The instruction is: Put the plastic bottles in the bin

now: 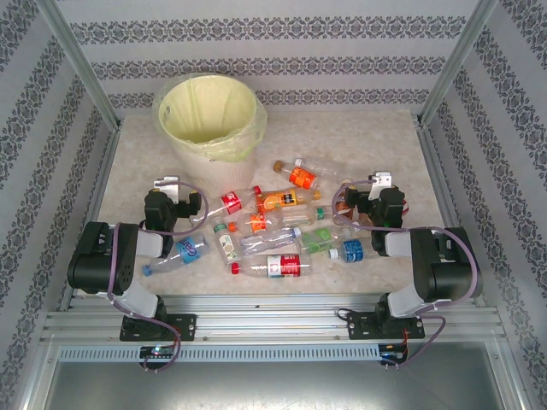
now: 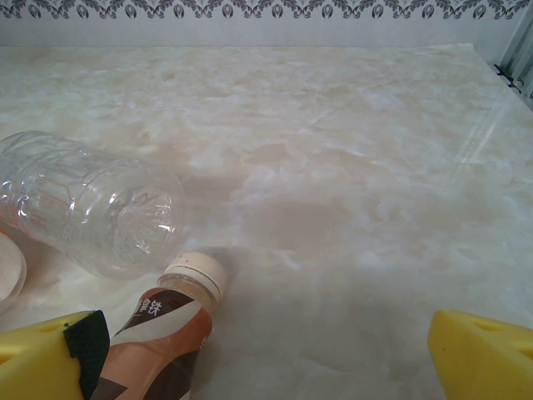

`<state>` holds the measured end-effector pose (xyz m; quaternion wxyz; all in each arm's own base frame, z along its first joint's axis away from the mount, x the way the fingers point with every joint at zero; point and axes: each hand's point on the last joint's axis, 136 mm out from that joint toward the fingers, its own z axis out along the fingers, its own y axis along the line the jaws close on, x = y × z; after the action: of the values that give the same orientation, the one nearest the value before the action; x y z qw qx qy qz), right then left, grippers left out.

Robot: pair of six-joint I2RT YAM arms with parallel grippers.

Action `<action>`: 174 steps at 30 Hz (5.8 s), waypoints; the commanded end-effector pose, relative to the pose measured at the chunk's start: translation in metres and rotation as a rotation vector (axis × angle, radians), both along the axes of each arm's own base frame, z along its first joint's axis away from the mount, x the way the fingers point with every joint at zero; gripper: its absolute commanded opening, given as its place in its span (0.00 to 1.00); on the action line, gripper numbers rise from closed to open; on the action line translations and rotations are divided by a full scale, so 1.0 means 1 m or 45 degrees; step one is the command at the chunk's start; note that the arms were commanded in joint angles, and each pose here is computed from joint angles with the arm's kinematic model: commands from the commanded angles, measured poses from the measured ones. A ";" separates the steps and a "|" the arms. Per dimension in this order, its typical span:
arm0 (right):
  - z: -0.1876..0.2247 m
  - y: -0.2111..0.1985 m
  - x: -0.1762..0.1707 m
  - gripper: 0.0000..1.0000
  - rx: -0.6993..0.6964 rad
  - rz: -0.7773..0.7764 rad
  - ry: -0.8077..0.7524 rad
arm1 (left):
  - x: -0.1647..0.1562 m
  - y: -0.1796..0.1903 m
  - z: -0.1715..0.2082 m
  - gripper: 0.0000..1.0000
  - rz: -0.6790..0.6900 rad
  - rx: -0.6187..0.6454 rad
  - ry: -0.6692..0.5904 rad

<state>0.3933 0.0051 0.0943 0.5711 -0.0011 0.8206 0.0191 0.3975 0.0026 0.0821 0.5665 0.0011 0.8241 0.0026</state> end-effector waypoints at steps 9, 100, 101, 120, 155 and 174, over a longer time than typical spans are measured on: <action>0.010 0.001 0.005 0.98 -0.005 -0.005 -0.039 | 0.002 0.002 0.005 1.00 0.004 0.001 -0.027; 0.079 0.060 -0.084 0.98 0.388 -0.166 0.781 | -0.116 -0.321 0.192 1.00 -1.173 -0.003 0.242; 0.076 0.062 -0.083 0.98 0.387 -0.157 0.797 | -0.118 -0.321 0.190 1.00 -1.178 0.009 0.246; 0.018 0.073 -0.063 0.75 0.308 -0.169 1.092 | -0.134 -0.324 0.166 1.00 -1.250 0.123 0.271; -0.049 0.073 -0.029 0.64 0.257 -0.229 1.181 | -0.143 -0.335 0.163 1.00 -1.305 0.111 0.306; 0.083 0.107 -0.071 0.58 0.552 0.118 0.761 | -0.128 -0.328 0.188 1.00 -0.911 -0.294 0.530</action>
<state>0.3350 0.0900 0.1630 0.2881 0.1146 0.9380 0.1551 0.2674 -0.3339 0.2695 0.3759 0.3154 0.8242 -0.2828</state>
